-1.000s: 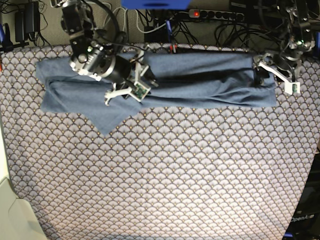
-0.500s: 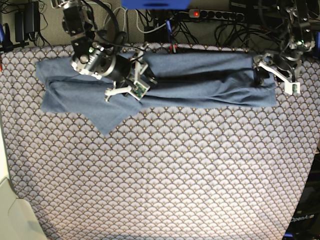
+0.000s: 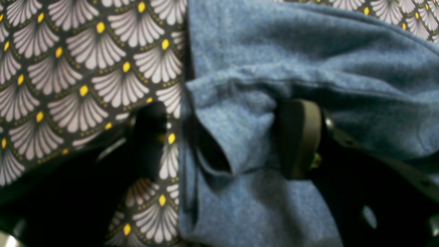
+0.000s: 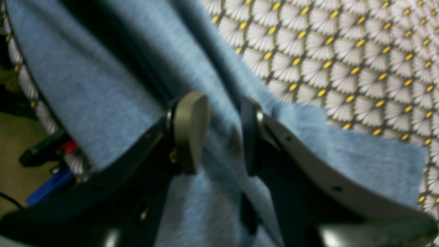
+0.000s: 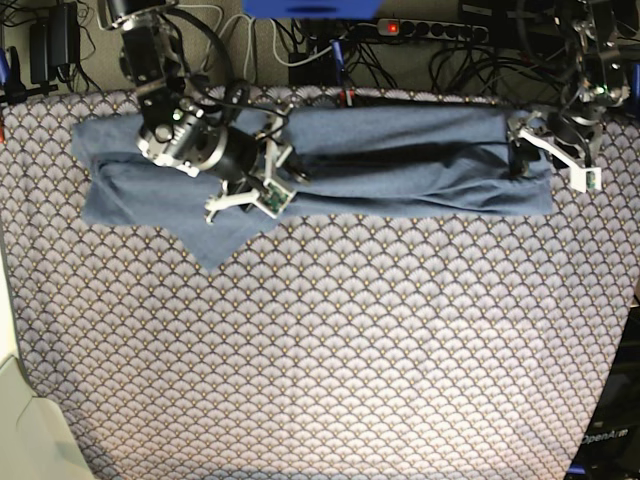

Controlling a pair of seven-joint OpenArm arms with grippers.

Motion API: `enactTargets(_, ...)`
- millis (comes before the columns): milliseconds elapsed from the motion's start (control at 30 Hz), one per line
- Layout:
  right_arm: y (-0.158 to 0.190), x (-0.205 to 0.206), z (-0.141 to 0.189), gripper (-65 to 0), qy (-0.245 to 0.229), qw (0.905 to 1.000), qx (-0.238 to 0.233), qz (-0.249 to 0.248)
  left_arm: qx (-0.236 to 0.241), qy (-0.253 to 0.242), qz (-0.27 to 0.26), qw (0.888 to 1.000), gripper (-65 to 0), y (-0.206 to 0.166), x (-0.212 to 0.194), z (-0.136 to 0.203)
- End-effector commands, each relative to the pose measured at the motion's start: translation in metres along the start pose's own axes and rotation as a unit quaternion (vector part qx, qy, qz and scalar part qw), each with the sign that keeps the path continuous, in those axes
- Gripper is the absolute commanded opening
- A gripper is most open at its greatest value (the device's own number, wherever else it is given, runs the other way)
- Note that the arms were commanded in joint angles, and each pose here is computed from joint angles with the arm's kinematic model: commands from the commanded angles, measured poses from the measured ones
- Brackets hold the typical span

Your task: Fold the T-shirt properly

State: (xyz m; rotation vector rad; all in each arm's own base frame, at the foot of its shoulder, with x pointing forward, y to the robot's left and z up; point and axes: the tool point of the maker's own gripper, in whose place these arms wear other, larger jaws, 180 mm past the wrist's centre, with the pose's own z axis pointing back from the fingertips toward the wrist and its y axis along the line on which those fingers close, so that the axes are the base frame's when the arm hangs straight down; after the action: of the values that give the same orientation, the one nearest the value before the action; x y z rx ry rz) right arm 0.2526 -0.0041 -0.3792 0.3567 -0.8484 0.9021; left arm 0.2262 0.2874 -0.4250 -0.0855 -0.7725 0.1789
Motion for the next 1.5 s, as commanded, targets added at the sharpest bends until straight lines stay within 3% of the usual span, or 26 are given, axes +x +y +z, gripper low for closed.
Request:
enactTargets(0, -0.002, 0.009, 0.000, -46.0, -0.020, 0.9998, 0.000, -0.001, 0.004, 0.008, -0.003, 1.000, -16.4, 0.004, -0.001, 0.002)
enactTargets(400, -0.002, -0.009, -0.007, -47.0, 0.007, 0.9999, 0.013, -0.001, 0.004, 0.005, -0.001, 1.000, -16.4, 0.004, 0.001, 0.001)
enactTargets(467, 0.006, -0.014, -0.007, -51.9, 0.012, 0.9997, 0.022, 0.000, 0.004, 0.005, -0.001, 1.000, -16.4, 0.004, 0.001, 0.001)
enactTargets(567, 0.017, -0.023, -0.006, -65.0, 0.023, 0.9990, 0.036, 0.004, 0.004, 0.005, -0.001, 1.000, -16.4, 0.004, 0.001, 0.001)
enactTargets(733, 0.034, -0.035, -0.001, -65.0, 0.032, 0.9983, 0.048, -0.007, 0.005, 0.004, -0.004, 1.000, -16.4, 0.006, 0.003, 0.001)
enactTargets(967, 0.049, -0.025, 0.024, -65.0, 0.016, 0.9987, 0.047, 0.013, 0.006, 0.003, -0.005, 1.000, -16.4, 0.007, 0.004, 0.002)
enactTargets(1467, 0.050, -0.064, 0.026, -65.0, 0.067, 0.9960, 0.059, 0.005, 0.005, 0.006, -0.007, 1.000, -16.4, 0.007, 0.002, 0.003)
